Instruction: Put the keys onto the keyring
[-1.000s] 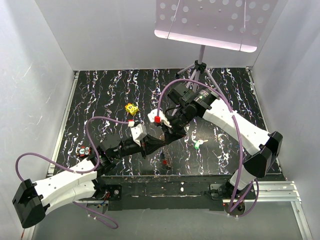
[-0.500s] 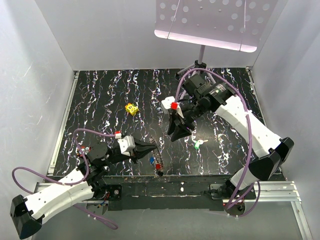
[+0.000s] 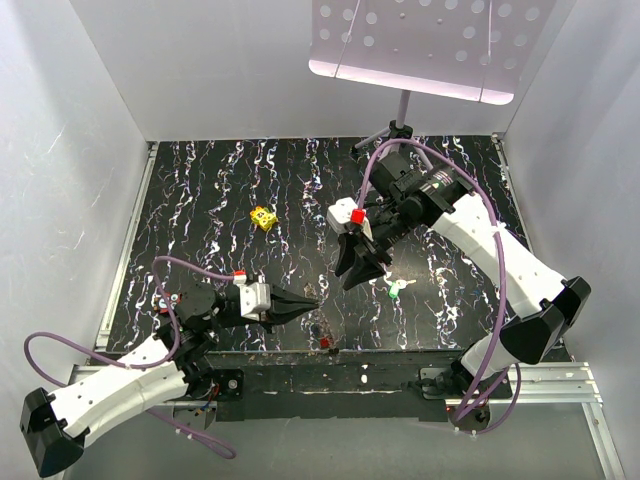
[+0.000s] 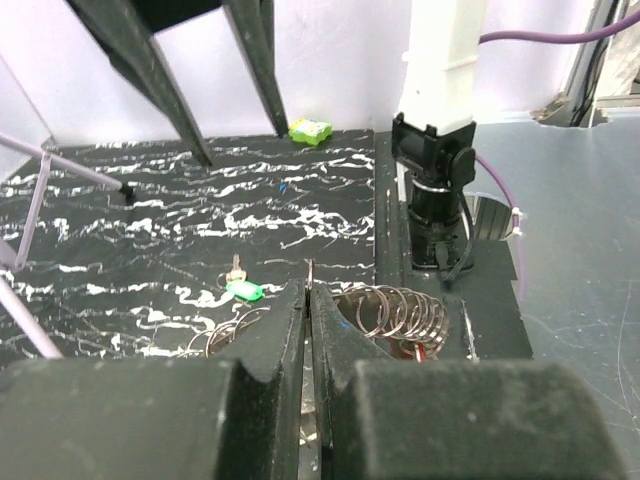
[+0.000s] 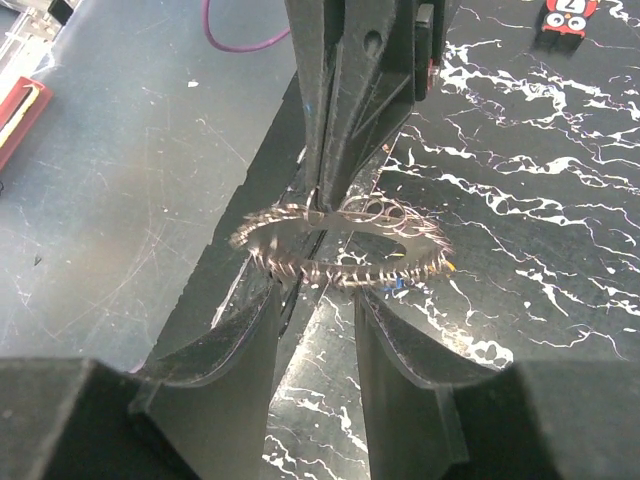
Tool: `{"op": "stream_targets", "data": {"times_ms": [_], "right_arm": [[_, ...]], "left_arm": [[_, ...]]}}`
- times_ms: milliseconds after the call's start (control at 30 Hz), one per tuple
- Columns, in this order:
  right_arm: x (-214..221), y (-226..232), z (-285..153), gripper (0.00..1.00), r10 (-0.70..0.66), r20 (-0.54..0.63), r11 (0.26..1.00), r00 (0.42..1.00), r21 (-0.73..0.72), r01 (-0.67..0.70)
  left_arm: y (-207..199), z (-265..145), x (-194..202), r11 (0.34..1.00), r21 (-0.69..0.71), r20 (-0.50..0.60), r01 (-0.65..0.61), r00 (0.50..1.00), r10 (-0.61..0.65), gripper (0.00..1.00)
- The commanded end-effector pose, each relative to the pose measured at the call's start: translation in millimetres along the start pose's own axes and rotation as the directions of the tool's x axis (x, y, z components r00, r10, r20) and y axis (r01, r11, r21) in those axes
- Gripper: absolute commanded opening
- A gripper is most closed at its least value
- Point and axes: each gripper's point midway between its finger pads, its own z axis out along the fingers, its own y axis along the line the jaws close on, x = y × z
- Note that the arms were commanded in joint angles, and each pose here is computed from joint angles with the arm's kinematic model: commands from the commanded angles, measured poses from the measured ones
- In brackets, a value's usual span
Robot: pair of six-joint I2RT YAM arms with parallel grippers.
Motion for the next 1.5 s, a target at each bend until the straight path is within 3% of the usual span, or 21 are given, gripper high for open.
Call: {"op": "stream_targets", "data": {"times_ms": [0, 233, 467, 700, 833, 1067, 1233, 1467], "right_arm": [[-7, 16, -4, 0.44, -0.01, 0.031, 1.0, 0.999, -0.019, 0.01], [-7, 18, -4, 0.44, -0.001, 0.042, 1.0, 0.999, -0.026, 0.002], [-7, 21, -4, 0.44, 0.0, 0.048, 1.0, 0.999, -0.031, 0.001], [-11, 30, -4, 0.44, -0.012, 0.083, 0.998, 0.996, -0.059, 0.017], [-16, 33, -3, 0.44, -0.014, 0.107, 0.997, 0.994, -0.078, 0.022], [-15, 30, -2, 0.43, -0.005, 0.104, 0.998, 0.995, -0.069, 0.012], [-5, 12, 2, 0.43, 0.064, 0.069, 0.998, 0.996, -0.015, -0.064], [-19, -4, 1, 0.43, 0.066, 0.097, 0.998, 0.993, 0.004, -0.066]], "left_arm": [[-12, -1, -47, 0.994, 0.063, 0.156, -0.089, 0.985, 0.078, 0.0], [-17, -5, -62, 0.994, 0.07, 0.252, -0.088, 0.965, 0.068, 0.0], [-17, -5, -64, 0.995, 0.065, 0.28, -0.073, 0.958, 0.052, 0.0], [-8, -12, -68, 0.999, 0.001, 0.349, -0.047, 0.936, 0.044, 0.0], [-2, -16, -70, 0.999, -0.039, 0.402, 0.008, 0.916, 0.008, 0.0], [13, -17, -64, 0.99, -0.109, 0.396, 0.088, 0.918, -0.038, 0.0], [33, -21, -62, 0.952, -0.193, 0.406, 0.239, 0.902, -0.145, 0.0], [35, -15, -59, 0.929, -0.17, 0.401, 0.33, 0.884, -0.241, 0.0]]}}
